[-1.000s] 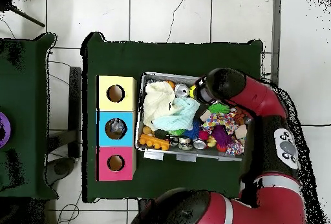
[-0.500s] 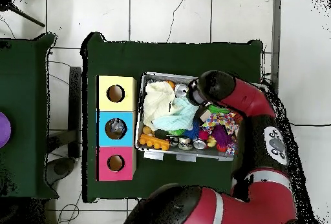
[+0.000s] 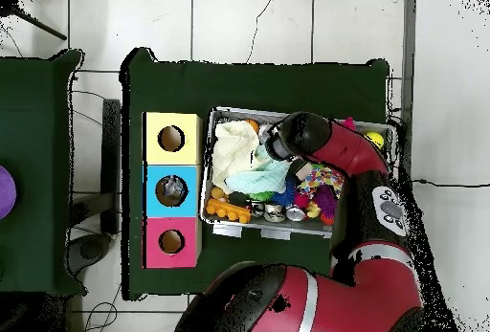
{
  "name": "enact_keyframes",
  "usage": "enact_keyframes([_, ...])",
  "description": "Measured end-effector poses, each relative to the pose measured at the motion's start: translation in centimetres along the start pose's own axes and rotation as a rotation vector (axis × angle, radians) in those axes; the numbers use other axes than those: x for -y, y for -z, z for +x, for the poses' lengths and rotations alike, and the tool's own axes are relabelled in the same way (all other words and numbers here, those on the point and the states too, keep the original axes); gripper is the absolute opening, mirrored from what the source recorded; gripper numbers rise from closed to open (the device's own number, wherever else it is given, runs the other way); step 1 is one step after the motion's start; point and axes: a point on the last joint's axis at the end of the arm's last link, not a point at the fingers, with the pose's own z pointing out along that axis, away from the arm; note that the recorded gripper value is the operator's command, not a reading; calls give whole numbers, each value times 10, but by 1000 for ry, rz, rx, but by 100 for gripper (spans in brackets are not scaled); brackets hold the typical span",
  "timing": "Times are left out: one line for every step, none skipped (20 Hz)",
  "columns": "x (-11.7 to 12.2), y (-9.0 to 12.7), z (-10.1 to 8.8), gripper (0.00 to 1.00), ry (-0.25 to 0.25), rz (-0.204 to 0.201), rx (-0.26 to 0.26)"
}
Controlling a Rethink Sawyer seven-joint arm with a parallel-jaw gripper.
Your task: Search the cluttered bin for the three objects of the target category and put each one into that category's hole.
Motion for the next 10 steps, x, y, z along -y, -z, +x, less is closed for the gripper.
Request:
enact_keyframes([-1, 2, -2, 0, -6, -6, 1])
enact_keyframes([-2, 3, -5, 0, -9, -10, 4])
enact_keyframes([-2, 2, -6, 0, -11, -11, 5])
enact_keyframes([-1, 2, -8, 0, -12, -12, 6])
enact_keyframes([-1, 2, -10, 0, -14, -14, 8])
enact_keyframes([-1, 2, -12, 0, -15, -15, 10])
enact_keyframes([0, 1, -17, 0, -20, -18, 14])
enact_keyframes([1, -2, -21, 0, -24, -19, 13])
enact_keyframes([2, -4, -22, 0, -26, -17, 6])
enact_keyframes([3, -7, -22, 0, -28, -15, 0])
